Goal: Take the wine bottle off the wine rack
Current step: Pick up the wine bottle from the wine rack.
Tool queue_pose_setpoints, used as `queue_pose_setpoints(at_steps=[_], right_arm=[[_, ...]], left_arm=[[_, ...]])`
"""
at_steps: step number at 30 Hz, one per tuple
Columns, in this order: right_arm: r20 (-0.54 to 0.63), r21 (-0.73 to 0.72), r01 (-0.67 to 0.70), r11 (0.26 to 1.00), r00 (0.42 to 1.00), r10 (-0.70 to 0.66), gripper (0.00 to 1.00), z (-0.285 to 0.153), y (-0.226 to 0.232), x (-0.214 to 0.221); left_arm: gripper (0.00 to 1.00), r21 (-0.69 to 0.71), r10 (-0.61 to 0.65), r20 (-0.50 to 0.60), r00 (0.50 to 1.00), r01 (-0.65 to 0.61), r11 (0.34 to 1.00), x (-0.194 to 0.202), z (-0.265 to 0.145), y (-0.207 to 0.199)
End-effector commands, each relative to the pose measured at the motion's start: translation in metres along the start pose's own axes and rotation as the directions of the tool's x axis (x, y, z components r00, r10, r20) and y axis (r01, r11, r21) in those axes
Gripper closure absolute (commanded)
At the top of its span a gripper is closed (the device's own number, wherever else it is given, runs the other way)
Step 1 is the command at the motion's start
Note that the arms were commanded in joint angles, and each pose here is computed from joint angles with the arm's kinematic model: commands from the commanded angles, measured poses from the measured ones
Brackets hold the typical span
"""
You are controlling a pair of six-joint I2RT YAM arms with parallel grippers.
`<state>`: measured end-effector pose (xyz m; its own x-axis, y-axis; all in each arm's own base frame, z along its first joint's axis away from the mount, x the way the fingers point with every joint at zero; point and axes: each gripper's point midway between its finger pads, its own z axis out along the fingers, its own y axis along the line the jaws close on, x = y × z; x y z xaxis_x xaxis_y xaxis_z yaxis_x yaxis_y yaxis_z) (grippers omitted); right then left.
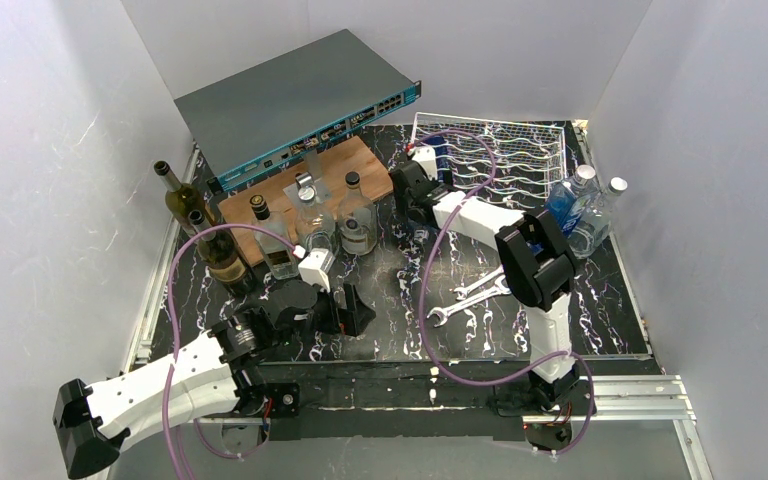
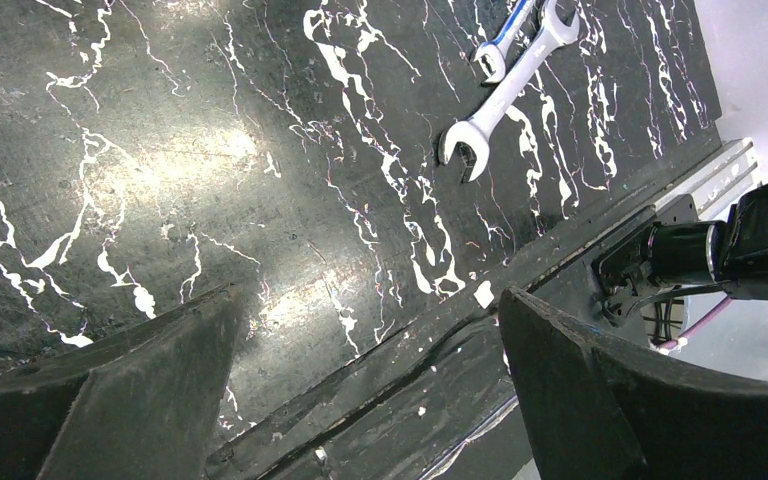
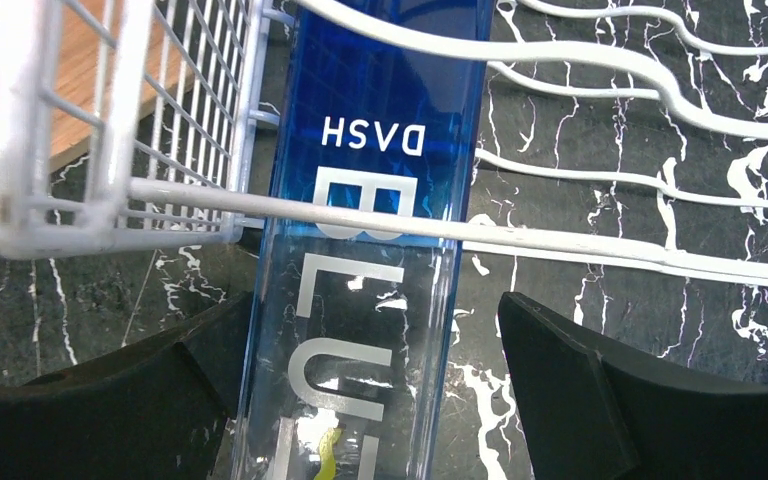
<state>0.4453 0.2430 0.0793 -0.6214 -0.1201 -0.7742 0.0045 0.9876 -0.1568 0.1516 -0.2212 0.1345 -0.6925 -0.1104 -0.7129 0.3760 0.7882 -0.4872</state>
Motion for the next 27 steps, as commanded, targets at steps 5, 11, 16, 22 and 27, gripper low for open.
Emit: queue_pose_setpoints(at_steps=[5,11,16,22,27], right_arm=[[0.028,0.060,-0.025,0.998,0.999,0.023,0.07,0.006,-0.003,-0.009],[0.027,0.061,-0.036,0.997,0.999,0.035,0.14,0.005,-0.004,-0.008],[0.027,0.055,-0.041,0.998,0.999,0.040,0.24,0.003,-0.004,-0.009],[0.035,0.030,-0.058,0.998,0.998,0.057,0.42,-0.007,-0.006,-0.012],[0.042,-0.013,-0.080,0.997,0.996,0.081,0.60,-0.021,-0.007,-0.017]], left_arm=[[0.02,-0.014,-0.008,0.020,1.000,0.008,1.000,-0.002,-0.001,0.003],[0.02,-0.014,-0.008,0.018,1.000,0.008,1.000,-0.002,-0.001,0.004],[0.02,-0.012,-0.007,0.019,1.000,0.007,1.000,-0.003,-0.001,0.003],[0.02,-0.008,-0.007,0.015,1.000,0.007,1.000,-0.003,-0.002,0.001],[0.02,-0.002,-0.007,0.015,1.000,0.007,1.000,-0.004,-0.002,-0.001]])
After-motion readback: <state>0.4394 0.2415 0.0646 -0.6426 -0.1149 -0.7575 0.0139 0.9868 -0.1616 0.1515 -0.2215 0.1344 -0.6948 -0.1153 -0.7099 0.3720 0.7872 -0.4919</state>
